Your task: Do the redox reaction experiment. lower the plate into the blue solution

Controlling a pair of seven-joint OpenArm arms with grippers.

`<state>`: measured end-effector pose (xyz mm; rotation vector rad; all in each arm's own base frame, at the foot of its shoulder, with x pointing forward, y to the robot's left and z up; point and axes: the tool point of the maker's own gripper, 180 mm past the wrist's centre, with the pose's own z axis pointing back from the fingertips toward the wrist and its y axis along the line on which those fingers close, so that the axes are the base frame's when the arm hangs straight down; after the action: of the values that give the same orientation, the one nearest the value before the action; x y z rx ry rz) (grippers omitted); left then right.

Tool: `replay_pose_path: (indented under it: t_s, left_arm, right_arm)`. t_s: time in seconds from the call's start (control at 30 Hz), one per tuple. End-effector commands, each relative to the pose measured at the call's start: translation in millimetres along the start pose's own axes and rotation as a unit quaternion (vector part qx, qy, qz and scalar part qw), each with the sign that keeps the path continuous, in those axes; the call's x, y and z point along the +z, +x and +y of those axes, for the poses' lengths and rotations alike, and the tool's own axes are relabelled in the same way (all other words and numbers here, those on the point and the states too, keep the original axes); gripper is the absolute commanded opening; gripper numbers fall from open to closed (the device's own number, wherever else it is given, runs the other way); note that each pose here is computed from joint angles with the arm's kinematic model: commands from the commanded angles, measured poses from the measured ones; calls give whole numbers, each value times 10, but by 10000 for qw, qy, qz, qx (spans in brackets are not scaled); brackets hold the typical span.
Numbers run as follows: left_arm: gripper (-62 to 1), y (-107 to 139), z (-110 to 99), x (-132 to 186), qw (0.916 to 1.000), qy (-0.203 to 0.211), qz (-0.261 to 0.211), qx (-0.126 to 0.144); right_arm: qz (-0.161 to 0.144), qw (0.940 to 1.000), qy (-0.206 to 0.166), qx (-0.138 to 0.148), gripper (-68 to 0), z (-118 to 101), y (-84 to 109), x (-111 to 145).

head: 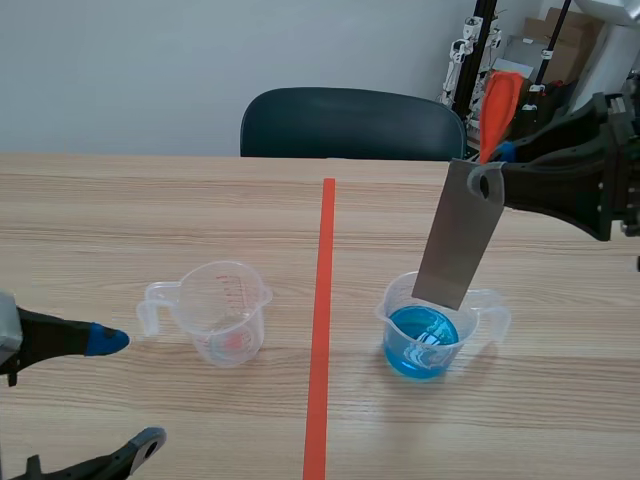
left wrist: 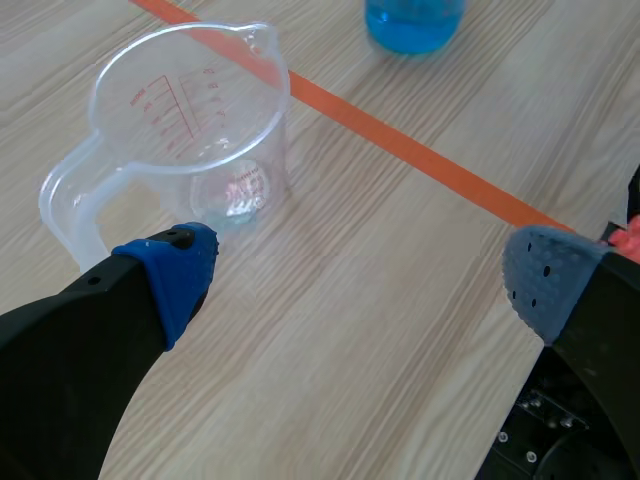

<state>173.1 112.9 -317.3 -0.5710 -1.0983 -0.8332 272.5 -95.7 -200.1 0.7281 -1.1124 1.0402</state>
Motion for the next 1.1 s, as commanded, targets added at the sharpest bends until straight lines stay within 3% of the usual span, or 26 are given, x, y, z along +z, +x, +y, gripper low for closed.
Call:
replay_pose_path:
  t_s: [0.0, 0.3, 0.43, 0.57, 0.73, 0.87, 1.07]
  left_arm:
    - [-6, 54, -83, 60, 9994, 103, -302, 114]
    - [-6, -56, -468, 566, 9926, 744, -955, 17]
    - [-6, -245, -601, 700, 9902, 968, -983, 208]
    - [-6, -431, -773, 787, 9890, 1022, -1011, 353]
    - [-6, -656, -948, 832, 9910, 682, -1087, 381]
    - [-7, -830, -919, 850, 9913, 566, -1173, 190]
    - [-7, -861, -668, 691, 9851, 664, -1585, -64]
  right_arm:
    - [-146, 9998, -99, 46, -669, -88, 90, 4]
    - [13, 9999, -125, -20, -669, -130, -150, -127]
    - [103, 9999, -81, -39, -669, -101, -277, -204]
    - [168, 9998, -62, -89, -669, -83, -393, -276]
    - [253, 9996, -78, -115, -669, -96, -535, -368]
    - [297, 9991, -180, -250, -669, -153, -648, -394]
    - [403, 9985, -175, -326, -669, -122, -785, -425]
